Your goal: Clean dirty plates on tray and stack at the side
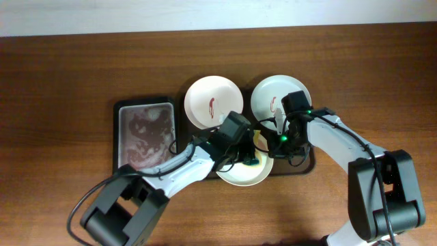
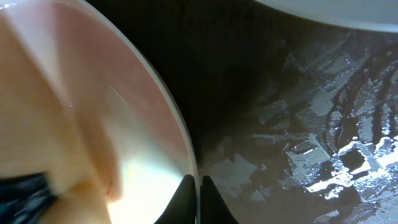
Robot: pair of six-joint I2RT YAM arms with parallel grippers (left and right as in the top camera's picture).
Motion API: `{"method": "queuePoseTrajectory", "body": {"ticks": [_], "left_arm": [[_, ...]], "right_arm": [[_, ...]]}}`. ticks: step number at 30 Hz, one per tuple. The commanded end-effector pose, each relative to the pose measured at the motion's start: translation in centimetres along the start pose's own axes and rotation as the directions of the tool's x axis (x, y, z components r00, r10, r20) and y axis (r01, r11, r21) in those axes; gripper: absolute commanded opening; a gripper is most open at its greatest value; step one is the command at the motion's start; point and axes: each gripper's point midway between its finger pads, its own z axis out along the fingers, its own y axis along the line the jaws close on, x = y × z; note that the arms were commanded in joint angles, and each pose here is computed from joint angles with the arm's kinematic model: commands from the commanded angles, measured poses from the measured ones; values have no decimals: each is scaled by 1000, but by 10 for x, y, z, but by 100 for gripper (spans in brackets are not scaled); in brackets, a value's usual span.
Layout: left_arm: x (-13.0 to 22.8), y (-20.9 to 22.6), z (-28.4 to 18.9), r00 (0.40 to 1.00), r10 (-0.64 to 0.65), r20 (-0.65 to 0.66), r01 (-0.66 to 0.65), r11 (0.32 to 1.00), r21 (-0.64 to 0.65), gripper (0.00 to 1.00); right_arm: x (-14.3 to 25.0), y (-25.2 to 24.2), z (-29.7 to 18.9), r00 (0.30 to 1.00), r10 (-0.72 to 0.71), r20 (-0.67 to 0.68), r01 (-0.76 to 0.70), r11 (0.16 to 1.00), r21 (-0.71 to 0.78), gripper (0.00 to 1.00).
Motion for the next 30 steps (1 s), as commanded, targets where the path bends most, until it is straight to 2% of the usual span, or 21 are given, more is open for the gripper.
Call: {"method": "queuePoseTrajectory", "body": {"ticks": [1, 3, 7, 9, 13, 17, 18, 20, 22, 25, 26, 27, 29, 30], "left_arm": [[8, 5, 13, 998, -39, -43, 38, 999, -8, 0], [11, 16, 16, 998, -47, -49, 44, 998, -51, 0], [16, 73, 5, 998, -66, -8, 60, 946, -319, 0], [12, 85, -2, 999, -54, 4, 52, 929, -368, 0], [-5, 78, -25, 999, -33, 33, 43, 941, -334, 0], [-20, 45, -59, 994, 93, 64, -76, 970, -232, 0], [-22, 39, -70, 991, 107, 80, -88, 972, -218, 0], [-26, 38, -89, 988, 113, 105, -88, 971, -220, 0], [-32, 52, -107, 988, 90, 128, -54, 963, -263, 0], [-38, 83, -126, 991, 77, 110, -37, 944, -329, 0], [-40, 100, -132, 993, 67, 95, -28, 933, -359, 0], [-42, 110, -136, 994, 60, 87, -23, 926, -377, 0], [-47, 128, -144, 995, 52, 79, -16, 914, -405, 0], [-50, 136, -148, 996, 50, 78, -13, 909, -416, 0]], "right_arm": [[-4, -6, -1, 1000, 1, 7, -1, 999, 35, 4], [-3, -6, -1, 1000, 1, 7, -1, 999, 35, 4], [-3, -6, -1, 1000, 1, 7, -1, 999, 35, 4], [-3, -6, -1, 1000, 1, 6, -1, 999, 35, 4], [-3, -7, -1, 1000, 2, 3, -2, 999, 36, 4], [-2, -7, 0, 1000, 2, 3, -2, 999, 36, 4], [-2, -7, -1, 1000, 2, 3, -2, 999, 36, 8], [-3, -7, -1, 1000, 2, 3, -2, 999, 36, 25], [-3, -6, 0, 1000, 1, 3, -1, 999, 36, 28], [0, -7, -1, 1000, 5, -6, -5, 999, 37, 27], [2, -7, 0, 1000, 8, -16, -7, 999, 38, 17], [4, -8, 0, 1000, 10, -22, -9, 999, 39, 13], [7, -7, 0, 999, 14, -34, -12, 999, 36, 4], [9, -6, 0, 999, 15, -40, -14, 999, 30, 4]]}}
